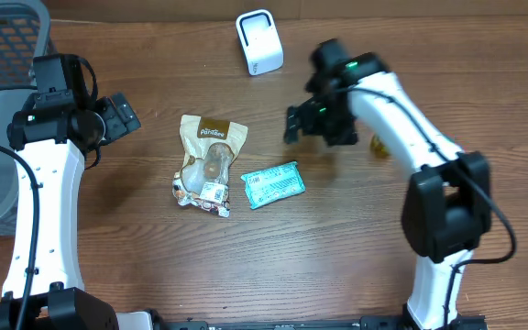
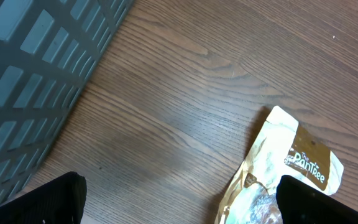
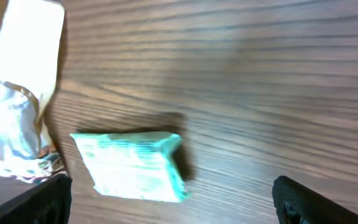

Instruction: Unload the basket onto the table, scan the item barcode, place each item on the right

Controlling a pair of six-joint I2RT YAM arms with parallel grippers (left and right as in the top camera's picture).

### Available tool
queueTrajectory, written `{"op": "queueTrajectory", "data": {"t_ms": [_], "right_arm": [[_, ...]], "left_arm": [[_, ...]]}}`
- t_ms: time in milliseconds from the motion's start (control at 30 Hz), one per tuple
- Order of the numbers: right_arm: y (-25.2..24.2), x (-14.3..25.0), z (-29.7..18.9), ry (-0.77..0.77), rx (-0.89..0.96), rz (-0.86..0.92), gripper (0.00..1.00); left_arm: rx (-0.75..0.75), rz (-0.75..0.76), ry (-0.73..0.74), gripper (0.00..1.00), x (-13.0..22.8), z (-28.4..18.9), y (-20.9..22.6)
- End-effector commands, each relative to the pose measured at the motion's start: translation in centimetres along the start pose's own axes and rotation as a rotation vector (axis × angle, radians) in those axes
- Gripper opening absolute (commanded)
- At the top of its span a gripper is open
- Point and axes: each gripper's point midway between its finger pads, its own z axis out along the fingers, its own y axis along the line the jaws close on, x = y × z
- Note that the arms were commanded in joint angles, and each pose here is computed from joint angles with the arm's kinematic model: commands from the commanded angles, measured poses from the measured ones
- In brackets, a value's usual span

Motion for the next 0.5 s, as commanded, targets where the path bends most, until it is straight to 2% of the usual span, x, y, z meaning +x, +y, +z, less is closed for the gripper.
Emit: {"op": "queueTrajectory", "data": {"t_ms": [0,100,300,467], "right_arm": [[-0.4,-0.1,-2.1,0.014,-0.142,0.026,1.00],[-2.3,0.4,-1.8,0.045,-0.136,0.087,1.00],[-3.4,2.8,0.3,0.129,-0.118,0.122,1.00],[-3.5,3.1,0.5,0.141,-0.115,0.126,1.00]], "left_arm": [[0.002,0.011,-0.016,1.00,-0.4,-0.4,0.0],[0.002,0.011,-0.016,1.00,-0.4,-0.4,0.0],[0.002,0.011,-0.016,1.00,-0.4,-0.4,0.0],[0.002,0.011,-0.016,1.00,-0.4,-0.4,0.0]]}}
